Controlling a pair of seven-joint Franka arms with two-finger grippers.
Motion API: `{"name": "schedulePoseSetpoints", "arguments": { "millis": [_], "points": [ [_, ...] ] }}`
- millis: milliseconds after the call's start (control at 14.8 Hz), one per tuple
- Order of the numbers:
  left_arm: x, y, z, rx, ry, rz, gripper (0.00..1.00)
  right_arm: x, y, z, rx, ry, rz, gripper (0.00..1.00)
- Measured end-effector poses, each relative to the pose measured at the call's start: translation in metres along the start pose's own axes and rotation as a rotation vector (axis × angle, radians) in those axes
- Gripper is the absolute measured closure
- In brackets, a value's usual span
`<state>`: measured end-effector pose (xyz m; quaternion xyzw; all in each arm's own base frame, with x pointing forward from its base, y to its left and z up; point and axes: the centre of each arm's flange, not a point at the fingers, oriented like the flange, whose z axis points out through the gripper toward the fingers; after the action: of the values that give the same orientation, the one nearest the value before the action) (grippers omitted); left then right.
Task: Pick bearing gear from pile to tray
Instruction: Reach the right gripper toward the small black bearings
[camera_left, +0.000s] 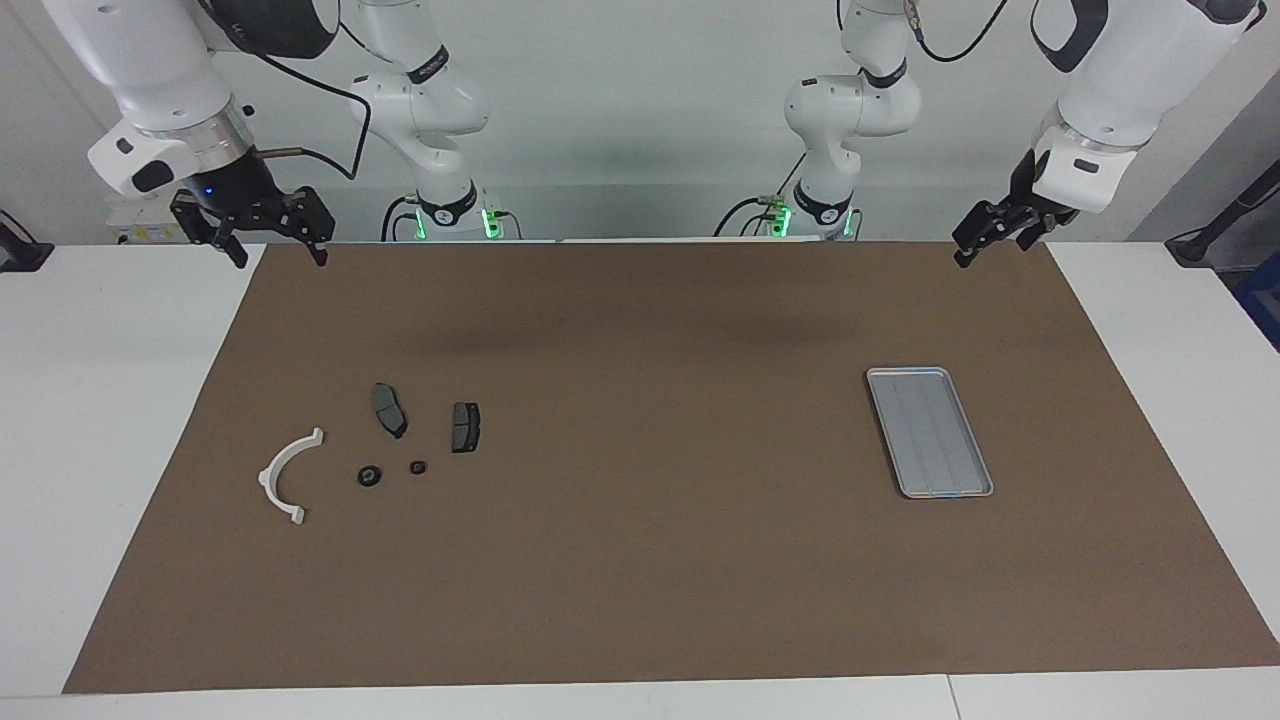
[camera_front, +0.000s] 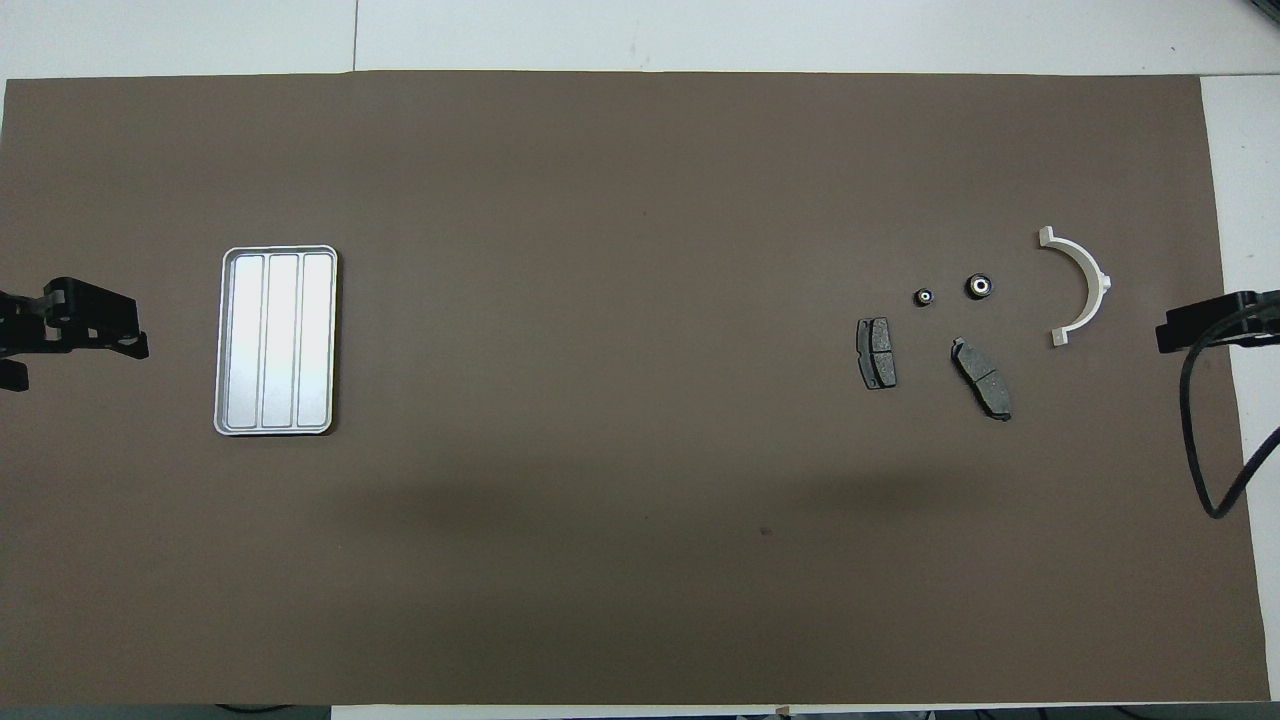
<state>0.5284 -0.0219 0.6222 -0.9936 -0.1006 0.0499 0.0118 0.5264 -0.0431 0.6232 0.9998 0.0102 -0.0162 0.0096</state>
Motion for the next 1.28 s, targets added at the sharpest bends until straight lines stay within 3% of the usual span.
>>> {"name": "schedulePoseSetpoints", "arguments": {
  "millis": [337,1280],
  "points": [
    [0.0,0.0,0.0,0.0,0.0,0.0,0.0,0.014,0.001,0.019,-0.004,0.03,0.0,0.0],
    [0.0,0.0,0.0,0.0,0.0,0.0,0.0,0.11,0.007,0.213,-0.012,0.026,-0.012,0.01]
  ]
}}
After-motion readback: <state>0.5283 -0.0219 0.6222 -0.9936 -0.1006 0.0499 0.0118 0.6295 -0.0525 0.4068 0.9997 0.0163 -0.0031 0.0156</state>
